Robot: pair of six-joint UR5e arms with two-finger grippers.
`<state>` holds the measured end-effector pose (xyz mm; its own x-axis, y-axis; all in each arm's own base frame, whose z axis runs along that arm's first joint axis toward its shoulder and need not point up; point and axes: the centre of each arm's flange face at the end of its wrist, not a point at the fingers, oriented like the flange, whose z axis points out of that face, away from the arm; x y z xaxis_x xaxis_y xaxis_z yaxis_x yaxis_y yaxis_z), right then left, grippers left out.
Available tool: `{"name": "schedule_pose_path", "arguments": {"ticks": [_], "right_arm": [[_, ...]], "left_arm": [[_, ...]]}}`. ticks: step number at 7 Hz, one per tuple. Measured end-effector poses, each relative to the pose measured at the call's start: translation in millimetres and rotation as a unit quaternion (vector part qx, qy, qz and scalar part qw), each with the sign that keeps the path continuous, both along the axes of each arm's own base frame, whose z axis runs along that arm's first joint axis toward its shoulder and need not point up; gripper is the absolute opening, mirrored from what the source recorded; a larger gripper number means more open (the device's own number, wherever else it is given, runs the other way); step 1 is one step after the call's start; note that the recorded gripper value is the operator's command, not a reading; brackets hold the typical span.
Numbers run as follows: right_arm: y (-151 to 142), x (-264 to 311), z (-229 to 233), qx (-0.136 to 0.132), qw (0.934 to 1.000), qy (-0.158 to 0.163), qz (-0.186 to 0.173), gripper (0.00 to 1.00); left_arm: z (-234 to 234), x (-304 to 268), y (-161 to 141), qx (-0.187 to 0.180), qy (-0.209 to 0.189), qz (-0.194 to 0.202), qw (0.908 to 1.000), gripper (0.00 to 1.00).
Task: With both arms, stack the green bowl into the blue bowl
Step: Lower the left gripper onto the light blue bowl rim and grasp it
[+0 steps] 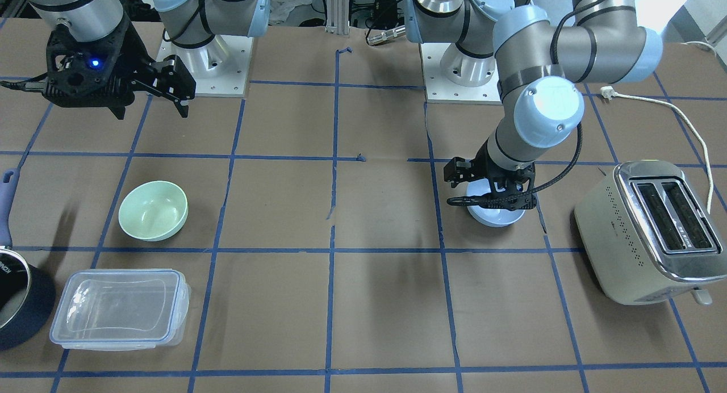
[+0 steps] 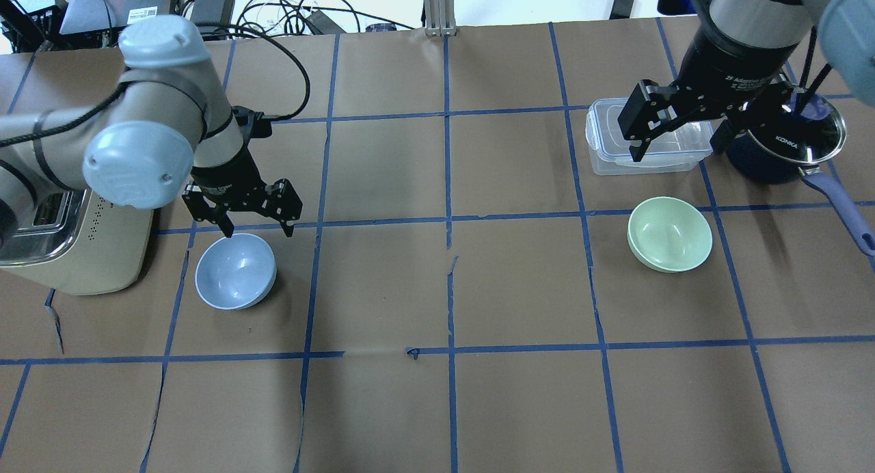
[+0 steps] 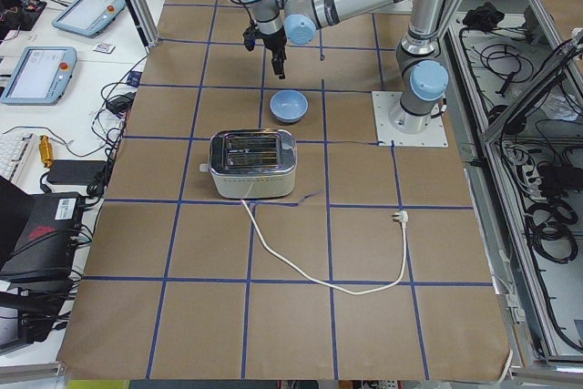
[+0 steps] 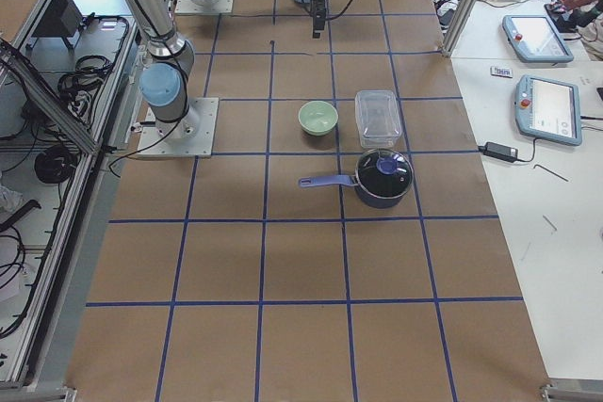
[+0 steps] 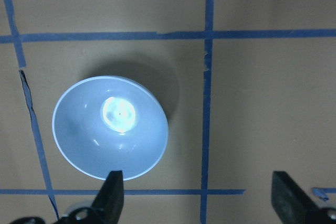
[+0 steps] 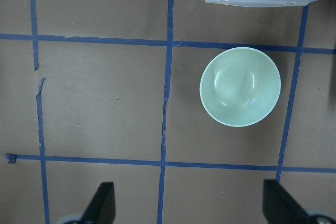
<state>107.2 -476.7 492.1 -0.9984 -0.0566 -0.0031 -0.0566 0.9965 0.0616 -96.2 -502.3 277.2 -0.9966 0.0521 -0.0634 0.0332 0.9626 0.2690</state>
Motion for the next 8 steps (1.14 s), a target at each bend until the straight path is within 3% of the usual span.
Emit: {"name": "schedule_pose_path", "arguments": {"ticks": [1,2,3,5,8], "right_arm": [[0,-2,-1,0.002,1.0000,0.001,-0.002,1.00],[-1,-5,-2,0.005,1.0000,0.003,-0.004,1.00],[-4,-9,-7,0.011,0.9999,0.006,-0.008,1.00],[-21,-32,-39,0.034,0.9989,0.006,-0.031,1.00],[-46,-67,-101,0.035,0.9972,0.004,-0.065,1.00]], "left_arm": [[-35,2,4,0.016,-0.002,-0.013,0.9998,0.81],[-62,3,6,0.031,-0.004,-0.020,0.9993,0.48],[-76,4,7,0.038,-0.010,-0.026,0.9989,0.00],[-84,8,6,0.042,-0.029,-0.039,0.9980,0.00],[-76,7,0,0.026,-0.032,-0.038,0.9984,0.00]]}}
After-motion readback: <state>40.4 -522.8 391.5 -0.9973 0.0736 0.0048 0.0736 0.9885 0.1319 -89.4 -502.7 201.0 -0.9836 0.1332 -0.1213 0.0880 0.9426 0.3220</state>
